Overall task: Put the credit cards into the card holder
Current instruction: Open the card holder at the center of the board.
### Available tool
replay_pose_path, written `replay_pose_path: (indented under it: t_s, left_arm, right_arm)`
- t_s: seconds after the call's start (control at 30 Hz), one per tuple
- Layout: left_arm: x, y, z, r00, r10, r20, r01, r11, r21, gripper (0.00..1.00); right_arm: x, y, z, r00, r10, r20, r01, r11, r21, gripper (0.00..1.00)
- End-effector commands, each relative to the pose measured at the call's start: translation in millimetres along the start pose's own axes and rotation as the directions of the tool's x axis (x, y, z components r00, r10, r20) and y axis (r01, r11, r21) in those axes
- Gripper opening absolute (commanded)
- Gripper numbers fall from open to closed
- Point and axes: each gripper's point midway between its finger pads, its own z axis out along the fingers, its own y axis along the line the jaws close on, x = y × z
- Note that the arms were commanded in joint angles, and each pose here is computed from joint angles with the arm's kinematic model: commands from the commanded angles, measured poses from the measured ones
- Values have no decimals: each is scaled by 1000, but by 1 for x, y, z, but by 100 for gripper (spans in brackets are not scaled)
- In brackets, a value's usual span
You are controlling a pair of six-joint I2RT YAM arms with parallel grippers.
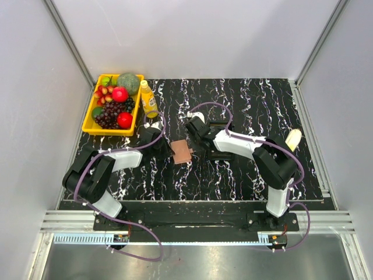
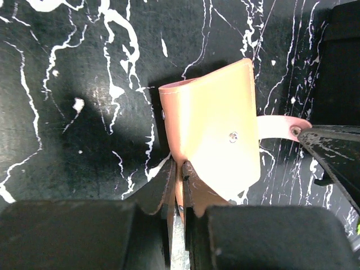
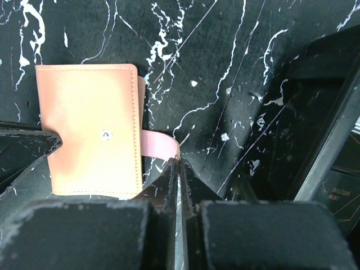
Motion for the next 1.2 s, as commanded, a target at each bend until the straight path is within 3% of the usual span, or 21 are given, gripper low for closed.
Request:
replay_pose_path:
  t_s: [0.0, 0.13, 0.43, 0.47, 0.53, 0.67, 0.77, 0.9, 0.97, 1.17]
  left_arm:
    - [-12, 35, -10, 996, 82, 25, -77, 980, -184, 1]
    - [-15, 47, -21, 994, 95, 48, -81, 968, -236, 0]
    - [-10, 42, -17, 995, 99, 17, -94, 976, -197, 2]
    - [-10, 42, -18, 995, 100, 20, -94, 976, -196, 4]
    - [-11, 43, -18, 995, 100, 27, -92, 976, -197, 6]
    - [-9, 41, -16, 995, 101, 16, -96, 977, -188, 6]
    - [-12, 38, -16, 995, 98, 20, -93, 979, -182, 7]
    - [-14, 35, -15, 995, 92, 22, -87, 981, -173, 9]
    - [-15, 33, -13, 996, 91, 23, -86, 982, -171, 9]
    - [-16, 31, -13, 996, 80, 27, -75, 984, -164, 9]
  right_arm:
    - [-24, -1, -3, 998, -2, 64, 4, 999, -34, 1]
    - [-32, -3, -5, 997, -6, 77, 9, 999, -44, 1]
    - [-38, -5, -3, 996, -17, 86, 22, 998, -57, 10]
    - [-41, -7, -4, 996, -14, 91, 19, 998, -54, 13]
    - [-45, -10, -6, 995, -12, 98, 18, 998, -53, 28]
    - [-64, -8, -24, 989, -2, 149, 13, 997, -73, 29]
    - [-74, 20, -49, 984, 13, 175, 30, 970, -239, 31]
    - [-67, 71, -80, 987, 78, 143, 11, 845, -535, 36]
    - [-63, 88, -85, 989, 80, 123, 10, 799, -601, 36]
    - [-47, 112, -69, 998, 61, 32, -25, 759, -651, 36]
